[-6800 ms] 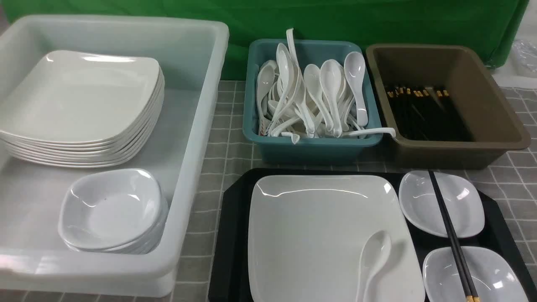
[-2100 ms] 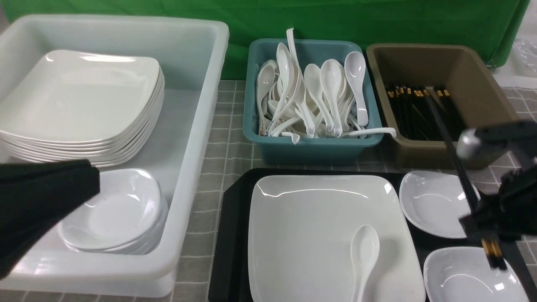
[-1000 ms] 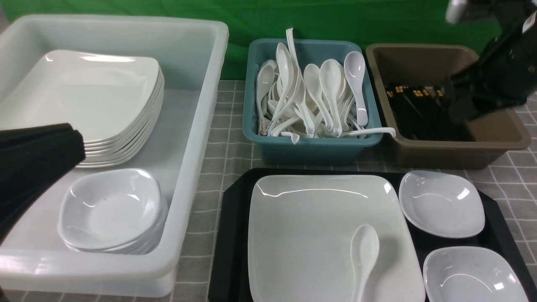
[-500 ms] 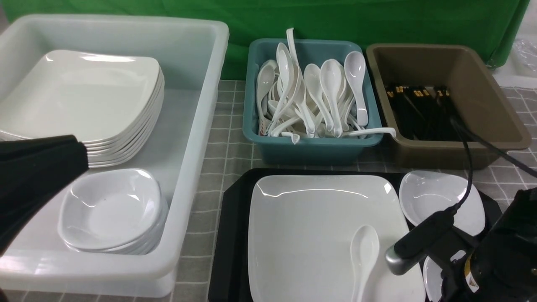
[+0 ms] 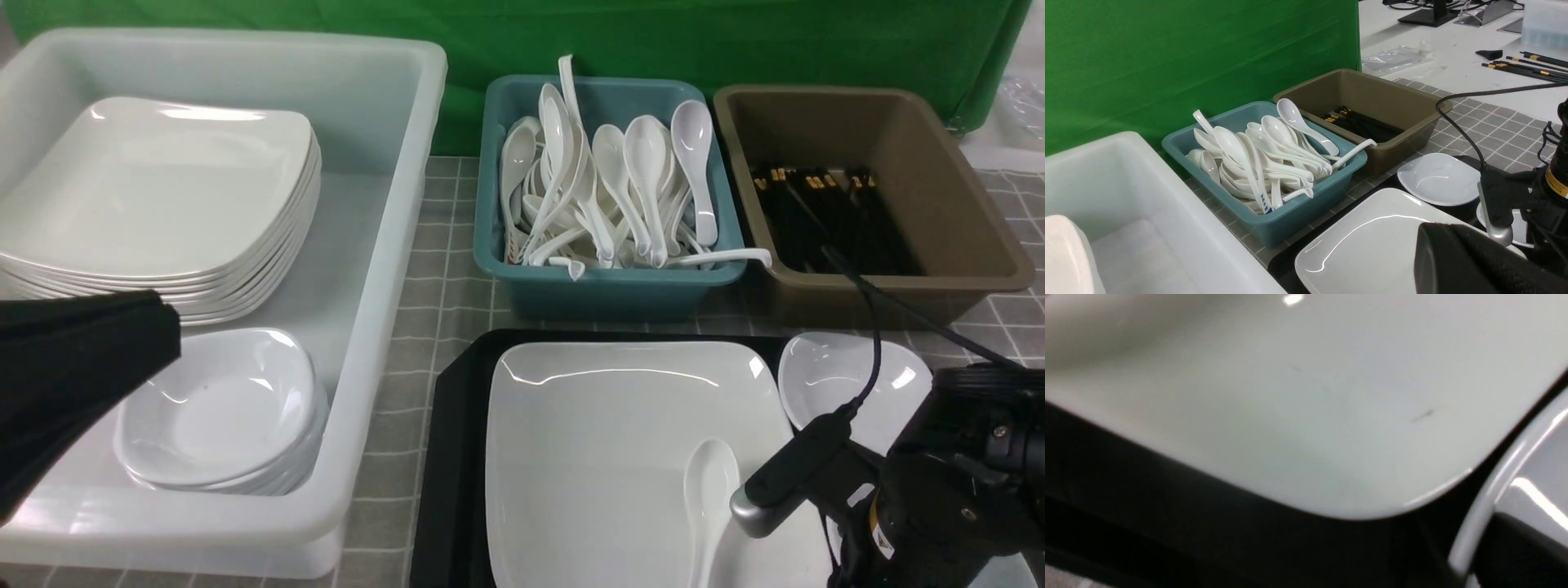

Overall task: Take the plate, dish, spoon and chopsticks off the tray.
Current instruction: Use the right arm to grab a small plate from the dinner plate, then use the right arm to put the small plate into the large storage box on the left

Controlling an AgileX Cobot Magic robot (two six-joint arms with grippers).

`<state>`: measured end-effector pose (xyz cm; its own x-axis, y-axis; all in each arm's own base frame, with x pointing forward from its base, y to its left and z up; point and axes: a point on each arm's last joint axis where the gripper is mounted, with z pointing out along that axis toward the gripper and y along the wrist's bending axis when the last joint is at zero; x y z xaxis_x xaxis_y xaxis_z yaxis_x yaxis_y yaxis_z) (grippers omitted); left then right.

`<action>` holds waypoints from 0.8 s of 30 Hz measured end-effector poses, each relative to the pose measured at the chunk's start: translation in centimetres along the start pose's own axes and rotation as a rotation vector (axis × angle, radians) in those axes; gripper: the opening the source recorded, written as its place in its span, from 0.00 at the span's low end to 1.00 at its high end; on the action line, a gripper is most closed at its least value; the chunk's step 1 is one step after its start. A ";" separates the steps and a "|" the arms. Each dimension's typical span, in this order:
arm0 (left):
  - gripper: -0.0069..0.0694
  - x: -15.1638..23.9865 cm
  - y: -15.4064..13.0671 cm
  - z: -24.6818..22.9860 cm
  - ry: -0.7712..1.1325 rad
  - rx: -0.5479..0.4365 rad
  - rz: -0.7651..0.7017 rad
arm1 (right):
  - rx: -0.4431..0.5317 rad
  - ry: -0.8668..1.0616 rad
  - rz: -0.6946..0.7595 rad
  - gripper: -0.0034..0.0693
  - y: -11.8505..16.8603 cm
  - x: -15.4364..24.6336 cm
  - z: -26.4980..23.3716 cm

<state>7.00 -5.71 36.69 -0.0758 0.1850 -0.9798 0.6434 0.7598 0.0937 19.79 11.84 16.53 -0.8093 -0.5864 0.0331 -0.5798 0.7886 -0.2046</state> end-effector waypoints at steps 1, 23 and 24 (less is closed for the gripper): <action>0.10 0.0 0.0 0.0 0.003 0.000 0.002 | -0.003 0.010 0.013 0.34 -0.1 0.0 -0.7; 0.10 0.7 2.1 -11.0 0.139 -0.464 -0.062 | -0.199 -0.995 -0.679 0.13 16.2 -11.1 -28.4; 0.10 1.0 1.9 -11.5 0.135 -0.465 -0.071 | -0.195 -0.987 -0.720 0.13 17.8 -12.3 -27.9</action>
<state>-0.59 3.09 37.94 -0.2251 0.1782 -0.9579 0.2274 0.9656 0.1262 16.82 38.21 39.74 0.0680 -0.7193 -0.6913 -0.9362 0.1935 -0.2934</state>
